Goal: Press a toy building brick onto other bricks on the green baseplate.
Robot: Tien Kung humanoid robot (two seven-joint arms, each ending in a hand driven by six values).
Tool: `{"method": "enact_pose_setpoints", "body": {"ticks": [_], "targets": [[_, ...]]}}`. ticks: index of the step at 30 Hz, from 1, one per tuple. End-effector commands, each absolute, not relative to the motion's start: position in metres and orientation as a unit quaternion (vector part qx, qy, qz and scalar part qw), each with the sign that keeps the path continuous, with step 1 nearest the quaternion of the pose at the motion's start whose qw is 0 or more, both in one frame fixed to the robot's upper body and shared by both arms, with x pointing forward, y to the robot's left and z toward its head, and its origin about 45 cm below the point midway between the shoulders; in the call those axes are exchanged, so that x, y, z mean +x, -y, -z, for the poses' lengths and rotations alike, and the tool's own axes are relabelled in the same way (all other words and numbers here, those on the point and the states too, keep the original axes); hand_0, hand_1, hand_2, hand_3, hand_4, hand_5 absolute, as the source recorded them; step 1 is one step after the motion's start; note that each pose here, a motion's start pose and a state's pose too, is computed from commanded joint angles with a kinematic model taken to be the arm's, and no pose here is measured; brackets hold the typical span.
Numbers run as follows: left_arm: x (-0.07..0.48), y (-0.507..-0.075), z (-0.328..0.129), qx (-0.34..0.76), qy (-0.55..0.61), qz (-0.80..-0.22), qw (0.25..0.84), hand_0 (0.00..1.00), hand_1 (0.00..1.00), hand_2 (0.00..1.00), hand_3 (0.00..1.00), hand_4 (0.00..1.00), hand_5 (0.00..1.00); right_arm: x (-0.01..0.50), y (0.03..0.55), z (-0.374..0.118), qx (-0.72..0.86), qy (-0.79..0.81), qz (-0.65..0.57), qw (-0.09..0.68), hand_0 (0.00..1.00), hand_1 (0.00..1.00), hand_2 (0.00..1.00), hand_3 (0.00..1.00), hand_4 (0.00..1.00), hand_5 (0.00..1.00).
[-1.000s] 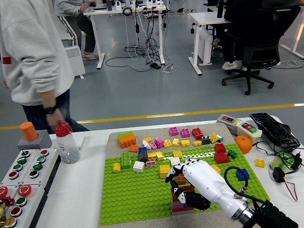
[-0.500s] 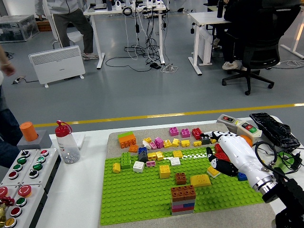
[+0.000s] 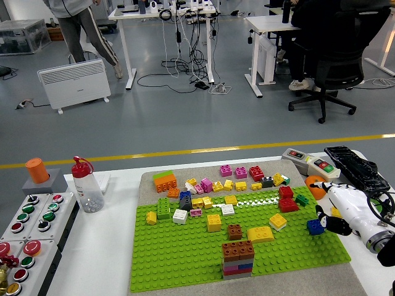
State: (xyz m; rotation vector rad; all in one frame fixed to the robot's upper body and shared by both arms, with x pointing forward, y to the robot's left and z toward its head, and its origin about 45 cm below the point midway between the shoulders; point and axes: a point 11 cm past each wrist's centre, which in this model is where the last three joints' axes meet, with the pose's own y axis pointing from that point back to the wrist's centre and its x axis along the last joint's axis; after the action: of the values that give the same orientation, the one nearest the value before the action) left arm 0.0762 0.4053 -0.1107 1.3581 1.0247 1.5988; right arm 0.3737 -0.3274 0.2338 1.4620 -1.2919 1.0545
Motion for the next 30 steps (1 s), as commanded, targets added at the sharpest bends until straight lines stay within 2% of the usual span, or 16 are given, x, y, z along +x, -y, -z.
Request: {"method": "enact_pose_setpoints", "body": {"ticks": [1,6,7,11,12,13,18,19,24,25,30], "targets": [[0.076,-0.405,0.111,0.535,-0.404,-0.63,0.393,0.658,0.682,0.702,0.576,0.293,0.998,0.372,0.33,-0.232,0.59,0.519,-0.424,0.45,0.895,0.848,0.867,0.85,0.581,0.157],[0.074,-0.405,0.111,0.537,-0.404,-0.628,0.392,0.658,0.682,0.702,0.576,0.293,0.998,0.369,0.339,-0.225,0.593,0.508,-0.416,0.465,0.895,0.848,0.867,0.85,0.581,0.157],[0.074,-0.405,0.111,0.537,-0.404,-0.628,0.392,0.659,0.685,0.703,0.576,0.294,0.998,0.368,0.34,-0.222,0.594,0.509,-0.414,0.466,0.896,0.859,0.874,0.855,0.523,0.164],[0.072,-0.405,0.112,0.539,-0.404,-0.626,0.392,0.659,0.685,0.703,0.576,0.294,0.998,0.366,0.344,-0.216,0.602,0.532,-0.4,0.441,0.896,0.859,0.874,0.855,0.523,0.164],[0.072,-0.405,0.112,0.539,-0.404,-0.626,0.392,0.659,0.685,0.703,0.576,0.294,0.998,0.365,0.344,-0.215,0.607,0.546,-0.392,0.423,0.896,0.859,0.874,0.855,0.523,0.164],[0.071,-0.405,0.112,0.539,-0.404,-0.626,0.392,0.66,0.684,0.703,0.576,0.294,0.998,0.364,0.344,-0.214,0.612,0.561,-0.383,0.405,0.874,0.848,0.866,0.85,0.48,0.173],[0.07,-0.405,0.112,0.54,-0.404,-0.625,0.392,0.66,0.684,0.703,0.576,0.294,0.998,0.356,0.338,-0.221,0.631,0.636,-0.334,0.293,0.874,0.848,0.866,0.85,0.48,0.173],[0.07,-0.405,0.112,0.541,-0.404,-0.625,0.393,0.658,0.684,0.703,0.576,0.294,0.998,0.354,0.334,-0.224,0.636,0.65,-0.321,0.264,0.853,0.828,0.846,0.82,0.498,0.242],[0.073,-0.405,0.111,0.54,-0.402,-0.625,0.394,0.658,0.684,0.703,0.576,0.294,0.998,0.347,0.33,-0.24,0.651,0.693,-0.269,0.149,0.853,0.828,0.846,0.82,0.498,0.242],[0.074,-0.405,0.111,0.539,-0.402,-0.626,0.395,0.659,0.684,0.704,0.576,0.294,0.998,0.345,0.331,-0.243,0.655,0.7,-0.256,0.125,0.838,0.813,0.809,0.782,0.513,0.324],[0.077,-0.405,0.111,0.538,-0.401,-0.627,0.396,0.659,0.684,0.704,0.576,0.294,0.998,0.342,0.354,-0.245,0.656,0.733,-0.169,0.059,0.838,0.813,0.809,0.782,0.513,0.324]]}}
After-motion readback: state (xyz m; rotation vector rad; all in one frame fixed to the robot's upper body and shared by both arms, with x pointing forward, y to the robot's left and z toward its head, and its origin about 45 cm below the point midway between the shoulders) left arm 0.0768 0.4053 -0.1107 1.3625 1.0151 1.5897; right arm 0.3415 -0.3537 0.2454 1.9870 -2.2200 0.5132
